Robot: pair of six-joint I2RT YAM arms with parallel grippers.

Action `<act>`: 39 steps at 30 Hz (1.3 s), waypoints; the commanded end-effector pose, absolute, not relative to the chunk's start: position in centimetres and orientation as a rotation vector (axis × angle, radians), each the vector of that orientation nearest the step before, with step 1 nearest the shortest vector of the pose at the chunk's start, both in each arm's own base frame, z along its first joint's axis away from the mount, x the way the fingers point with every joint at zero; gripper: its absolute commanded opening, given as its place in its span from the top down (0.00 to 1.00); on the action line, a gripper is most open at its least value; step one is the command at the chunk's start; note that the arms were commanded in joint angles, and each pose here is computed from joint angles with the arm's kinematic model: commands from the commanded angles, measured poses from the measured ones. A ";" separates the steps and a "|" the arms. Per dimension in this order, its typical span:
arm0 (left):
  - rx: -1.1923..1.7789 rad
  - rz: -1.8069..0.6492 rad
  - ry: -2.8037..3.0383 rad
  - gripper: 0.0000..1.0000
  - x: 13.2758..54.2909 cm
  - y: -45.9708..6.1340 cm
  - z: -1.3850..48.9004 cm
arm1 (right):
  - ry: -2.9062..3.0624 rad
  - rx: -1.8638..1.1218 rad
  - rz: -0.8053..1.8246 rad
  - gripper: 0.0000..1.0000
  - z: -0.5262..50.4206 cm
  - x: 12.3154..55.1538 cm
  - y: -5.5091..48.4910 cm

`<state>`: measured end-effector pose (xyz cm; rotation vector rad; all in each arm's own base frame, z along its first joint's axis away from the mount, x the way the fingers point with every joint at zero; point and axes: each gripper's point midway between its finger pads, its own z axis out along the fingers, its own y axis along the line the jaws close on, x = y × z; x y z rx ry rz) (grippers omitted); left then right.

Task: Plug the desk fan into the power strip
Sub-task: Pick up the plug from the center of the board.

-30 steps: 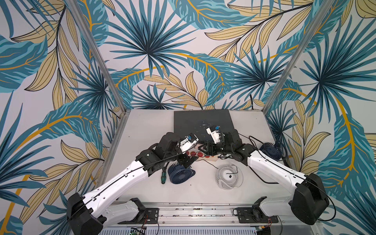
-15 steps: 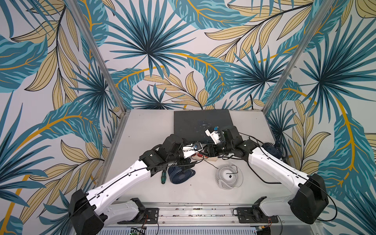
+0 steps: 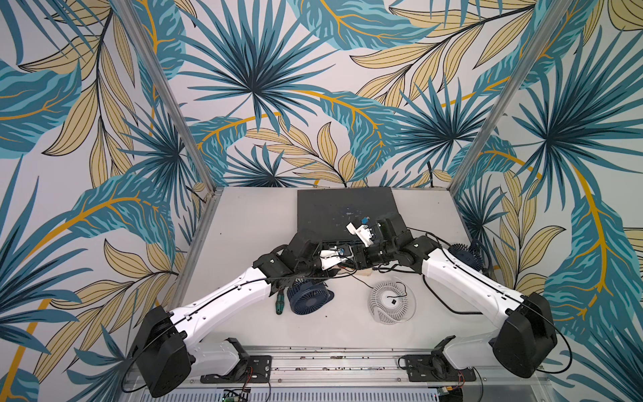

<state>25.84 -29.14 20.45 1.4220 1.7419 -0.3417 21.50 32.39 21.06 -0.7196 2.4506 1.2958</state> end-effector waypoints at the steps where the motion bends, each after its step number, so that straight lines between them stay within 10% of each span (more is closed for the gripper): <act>1: 1.412 -0.347 1.748 0.66 26.0 -29.3 20.3 | 2.434 -0.749 1.309 0.67 21.3 21.4 32.5; 12: 1.328 -0.479 1.810 0.97 26.1 -30.1 21.0 | 2.386 -0.575 1.278 0.34 21.7 23.2 32.3; 39: 1.166 -0.613 1.873 1.00 27.9 -29.7 21.8 | 2.320 -0.450 1.308 0.47 21.8 23.8 33.3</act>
